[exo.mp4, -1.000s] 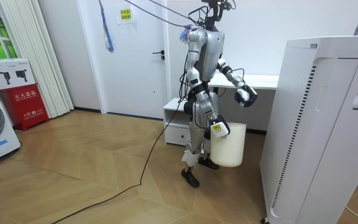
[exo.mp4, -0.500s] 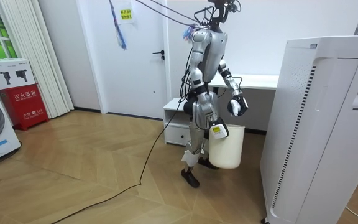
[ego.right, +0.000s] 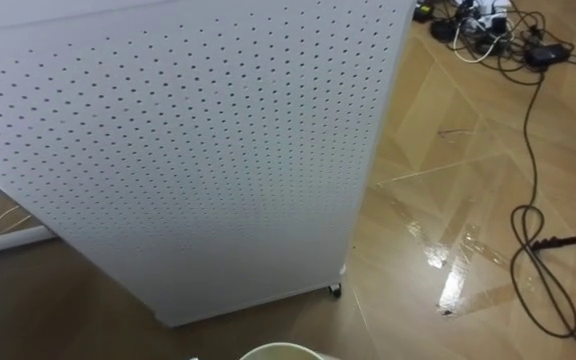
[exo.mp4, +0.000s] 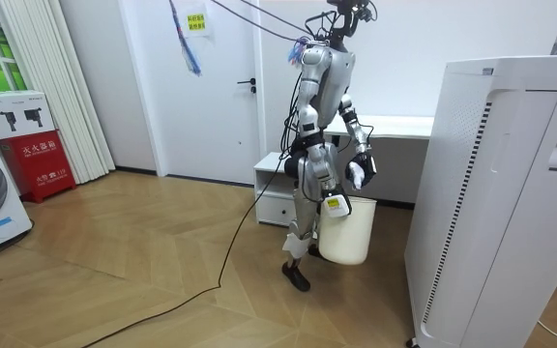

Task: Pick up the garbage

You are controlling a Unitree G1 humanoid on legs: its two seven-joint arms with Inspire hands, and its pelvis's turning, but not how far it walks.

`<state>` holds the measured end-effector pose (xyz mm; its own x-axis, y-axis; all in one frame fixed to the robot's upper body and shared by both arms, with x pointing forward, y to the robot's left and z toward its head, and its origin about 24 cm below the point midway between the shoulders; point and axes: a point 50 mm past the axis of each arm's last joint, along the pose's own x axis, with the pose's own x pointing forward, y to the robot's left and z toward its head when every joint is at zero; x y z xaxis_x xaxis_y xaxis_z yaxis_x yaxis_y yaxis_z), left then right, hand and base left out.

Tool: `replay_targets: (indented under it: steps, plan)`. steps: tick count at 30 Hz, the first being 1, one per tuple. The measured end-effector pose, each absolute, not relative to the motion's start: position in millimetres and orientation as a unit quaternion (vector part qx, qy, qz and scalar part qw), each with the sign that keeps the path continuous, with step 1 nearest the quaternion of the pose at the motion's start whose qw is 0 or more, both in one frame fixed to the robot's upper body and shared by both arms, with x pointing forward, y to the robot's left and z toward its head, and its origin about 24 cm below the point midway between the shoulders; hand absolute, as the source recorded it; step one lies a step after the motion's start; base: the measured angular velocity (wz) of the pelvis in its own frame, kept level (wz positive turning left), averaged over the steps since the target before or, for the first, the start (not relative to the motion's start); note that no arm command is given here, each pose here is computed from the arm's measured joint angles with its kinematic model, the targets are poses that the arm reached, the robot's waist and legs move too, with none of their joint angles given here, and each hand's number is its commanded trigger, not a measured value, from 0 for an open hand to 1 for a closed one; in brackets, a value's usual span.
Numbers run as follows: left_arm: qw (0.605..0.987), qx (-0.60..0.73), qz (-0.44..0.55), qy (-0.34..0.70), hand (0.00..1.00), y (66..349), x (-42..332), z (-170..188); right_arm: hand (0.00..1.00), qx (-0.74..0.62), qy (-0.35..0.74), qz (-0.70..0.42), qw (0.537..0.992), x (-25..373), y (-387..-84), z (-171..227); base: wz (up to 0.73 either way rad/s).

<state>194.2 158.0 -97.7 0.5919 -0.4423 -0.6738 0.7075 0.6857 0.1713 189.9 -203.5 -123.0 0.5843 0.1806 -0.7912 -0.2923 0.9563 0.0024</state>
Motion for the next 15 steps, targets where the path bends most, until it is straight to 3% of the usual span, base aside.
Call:
replay_targets:
  steps: [9, 15]
  plan:
    - [0.827, 0.257, -0.337, 0.369, 0.00, 173.7, 174.1, -118.4, 1.00, -0.072, 0.446, 0.149, 0.880, 184.1, -198.2, -127.1, 0.00]
    - [0.822, 0.254, -0.339, 0.380, 0.00, 174.3, 174.1, -121.7, 1.00, -0.079, 0.452, 0.157, 0.874, 181.3, -196.7, -129.2, 0.03]
